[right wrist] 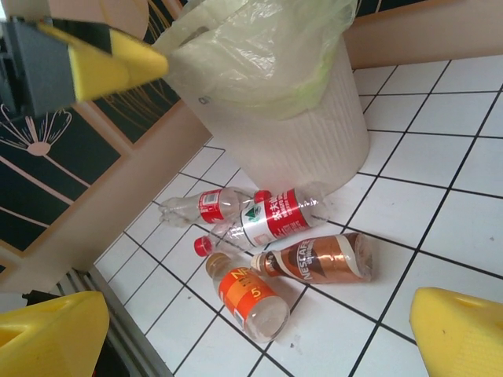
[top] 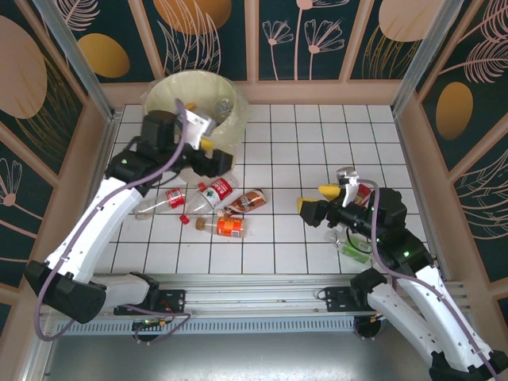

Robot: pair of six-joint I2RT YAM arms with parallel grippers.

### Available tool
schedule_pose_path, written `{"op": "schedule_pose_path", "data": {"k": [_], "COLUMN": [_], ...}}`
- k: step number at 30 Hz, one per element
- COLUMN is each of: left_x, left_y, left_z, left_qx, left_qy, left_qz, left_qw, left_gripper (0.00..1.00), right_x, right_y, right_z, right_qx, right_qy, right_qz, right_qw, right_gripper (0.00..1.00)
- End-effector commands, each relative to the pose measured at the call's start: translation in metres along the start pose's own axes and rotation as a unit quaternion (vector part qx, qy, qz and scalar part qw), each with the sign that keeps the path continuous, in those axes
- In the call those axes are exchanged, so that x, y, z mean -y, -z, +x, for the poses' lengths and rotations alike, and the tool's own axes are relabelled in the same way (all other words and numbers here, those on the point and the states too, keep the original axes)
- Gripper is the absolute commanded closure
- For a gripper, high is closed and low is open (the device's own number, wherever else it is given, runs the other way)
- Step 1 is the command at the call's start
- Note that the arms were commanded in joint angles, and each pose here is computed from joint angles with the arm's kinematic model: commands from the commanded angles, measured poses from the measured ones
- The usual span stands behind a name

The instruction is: Put the plastic bottles in the bin

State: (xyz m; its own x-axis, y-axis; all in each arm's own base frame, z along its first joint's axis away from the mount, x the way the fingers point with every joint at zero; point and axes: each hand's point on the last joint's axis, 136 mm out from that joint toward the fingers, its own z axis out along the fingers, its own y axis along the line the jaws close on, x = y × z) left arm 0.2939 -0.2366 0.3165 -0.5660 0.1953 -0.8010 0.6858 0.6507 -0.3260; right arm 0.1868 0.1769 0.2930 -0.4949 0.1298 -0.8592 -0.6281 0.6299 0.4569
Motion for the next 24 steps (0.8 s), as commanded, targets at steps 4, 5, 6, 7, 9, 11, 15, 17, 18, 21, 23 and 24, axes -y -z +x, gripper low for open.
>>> {"op": "schedule_pose_path", "data": {"k": [4,5,6,7,9,11,15,17,18,21,23,24], "left_x": [0.015,0.013,0.010,0.008,0.007,0.003,-0.009,-0.023,-0.029,-0.039,-0.045,-0.048], "left_y": [-0.023,-0.029,-0.034,-0.040,-0.052,-0.066,-0.092,-0.106,-0.112,-0.129,-0.139,-0.145], "left_z": [0.066,0.075,0.082,0.090,0.101,0.111,0.131,0.143,0.148,0.153,0.157,0.160], "left_qx": [-0.083,-0.099,-0.111,-0.124,-0.145,-0.166,-0.204,-0.228,-0.239,-0.248,-0.254,-0.262], "left_qy": [-0.019,-0.021,-0.022,-0.026,-0.035,-0.045,-0.063,-0.077,-0.085,-0.100,-0.109,-0.113], "left_qz": [-0.002,-0.007,-0.013,-0.020,-0.027,-0.036,-0.057,-0.085,-0.094,-0.101,-0.105,-0.107], "left_qw": [0.996,0.995,0.993,0.992,0.988,0.984,0.975,0.967,0.963,0.958,0.955,0.952], "left_gripper": [0.11,0.11,0.11,0.12,0.14,0.15,0.17,0.19,0.19,0.21,0.23,0.23], "right_x": [-0.010,-0.010,-0.010,-0.010,-0.011,-0.010,-0.008,-0.008,-0.007,-0.004,-0.002,0.000], "right_y": [0.002,0.002,0.002,0.002,0.003,0.003,0.004,0.005,0.005,0.008,0.010,0.011], "right_z": [-0.008,-0.008,-0.008,-0.009,-0.009,-0.009,-0.006,-0.005,-0.004,-0.003,-0.003,-0.003], "right_qx": [0.011,0.011,0.011,0.011,0.012,0.012,0.012,0.012,0.013,0.018,0.023,0.025], "right_qy": [0.009,0.008,0.008,0.007,0.006,0.005,0.003,0.001,0.001,0.001,0.000,-0.001], "right_qz": [-0.022,-0.022,-0.022,-0.023,-0.023,-0.021,-0.018,-0.016,-0.015,-0.007,0.003,0.008], "right_qw": [1.000,1.000,1.000,1.000,1.000,1.000,1.000,1.000,1.000,1.000,1.000,1.000], "right_gripper": [0.01,0.01,0.01,0.01,0.01,0.01,0.01,0.01,0.01,0.01,0.01,0.01]}}
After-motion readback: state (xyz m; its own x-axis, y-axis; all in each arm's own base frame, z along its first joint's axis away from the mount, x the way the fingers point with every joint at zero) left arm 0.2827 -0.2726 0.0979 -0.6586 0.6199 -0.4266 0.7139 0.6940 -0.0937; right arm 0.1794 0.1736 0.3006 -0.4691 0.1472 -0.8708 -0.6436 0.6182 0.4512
